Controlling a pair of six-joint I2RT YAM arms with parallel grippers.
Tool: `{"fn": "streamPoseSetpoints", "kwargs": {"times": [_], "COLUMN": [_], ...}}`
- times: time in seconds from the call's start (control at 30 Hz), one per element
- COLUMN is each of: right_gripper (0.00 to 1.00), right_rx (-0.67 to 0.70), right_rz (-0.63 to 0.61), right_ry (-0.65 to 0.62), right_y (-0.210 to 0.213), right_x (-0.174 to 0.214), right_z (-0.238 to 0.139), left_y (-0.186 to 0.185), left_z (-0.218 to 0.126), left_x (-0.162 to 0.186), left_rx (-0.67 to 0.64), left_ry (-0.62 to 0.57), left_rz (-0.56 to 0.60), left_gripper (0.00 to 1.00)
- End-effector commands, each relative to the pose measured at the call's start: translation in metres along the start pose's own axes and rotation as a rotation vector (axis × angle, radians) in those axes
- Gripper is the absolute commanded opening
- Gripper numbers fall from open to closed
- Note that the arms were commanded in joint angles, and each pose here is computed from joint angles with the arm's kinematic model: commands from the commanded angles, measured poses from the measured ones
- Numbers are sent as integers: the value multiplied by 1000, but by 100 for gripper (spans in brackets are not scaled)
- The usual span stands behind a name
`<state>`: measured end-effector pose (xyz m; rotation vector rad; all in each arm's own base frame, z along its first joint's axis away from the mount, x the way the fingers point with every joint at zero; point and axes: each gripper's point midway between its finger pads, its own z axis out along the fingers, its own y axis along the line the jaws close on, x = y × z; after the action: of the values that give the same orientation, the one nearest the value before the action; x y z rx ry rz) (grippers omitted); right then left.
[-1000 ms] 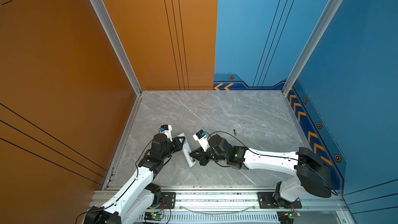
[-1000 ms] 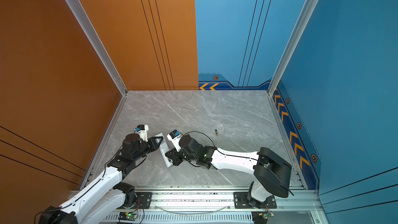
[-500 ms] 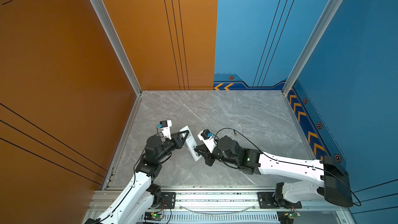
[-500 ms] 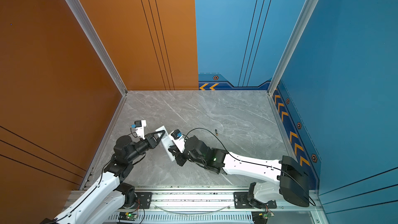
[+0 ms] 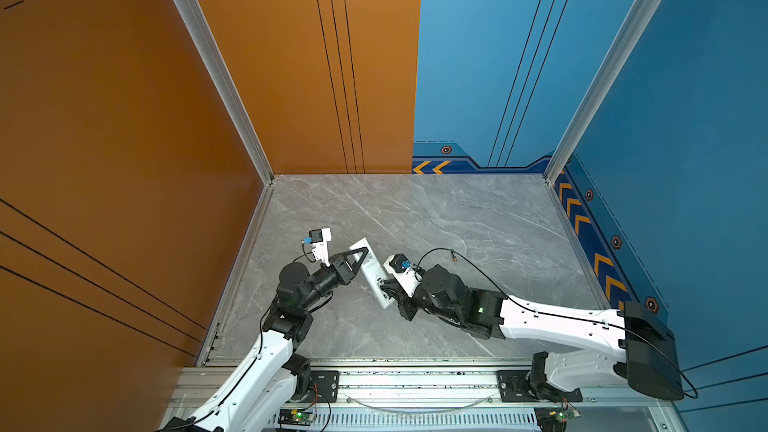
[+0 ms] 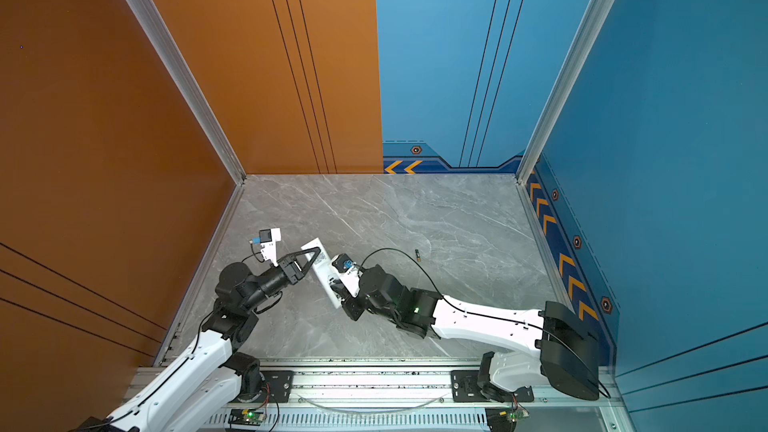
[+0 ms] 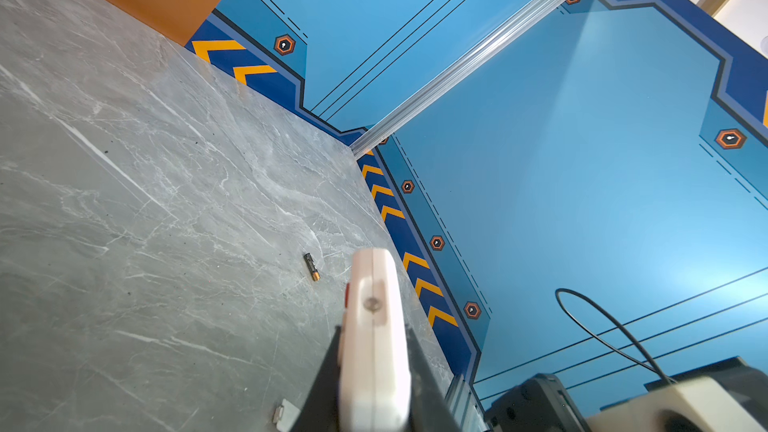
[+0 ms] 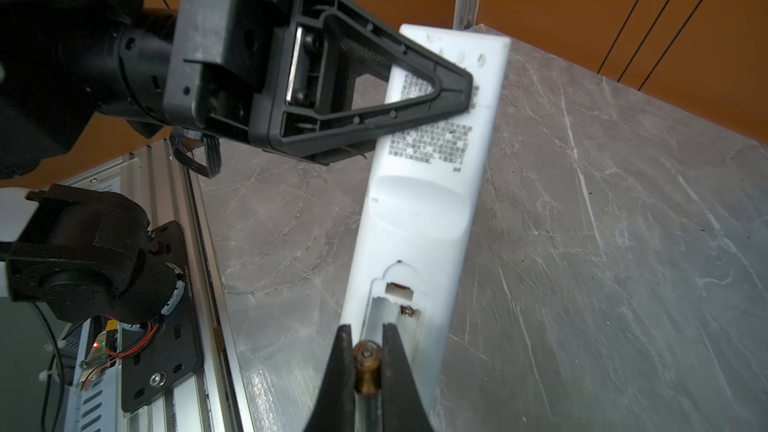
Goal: Load the batteries into the remote control
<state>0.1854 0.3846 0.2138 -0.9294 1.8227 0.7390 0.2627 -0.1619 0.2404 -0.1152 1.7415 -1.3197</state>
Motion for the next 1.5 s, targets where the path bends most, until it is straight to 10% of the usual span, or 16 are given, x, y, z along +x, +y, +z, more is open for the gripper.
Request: {"fn": "streamPoseSetpoints", "kwargs": {"times": [0.0,1.47], "right_gripper": [0,2], "right_rx": [30,-8], "right_rz": [13,83], "right_ry": [-83,-50], "right_y": [-5,-2], "right_x": [-19,-2], "right_z": [-5,21], "left_y": [-12,-21], "left_z": [-2,-7], "left_x": [-2,-6], "left_rx": [56,92], "left_ry": [-8,-39], "left_rz": [2,5], "left_gripper": [0,0]}}
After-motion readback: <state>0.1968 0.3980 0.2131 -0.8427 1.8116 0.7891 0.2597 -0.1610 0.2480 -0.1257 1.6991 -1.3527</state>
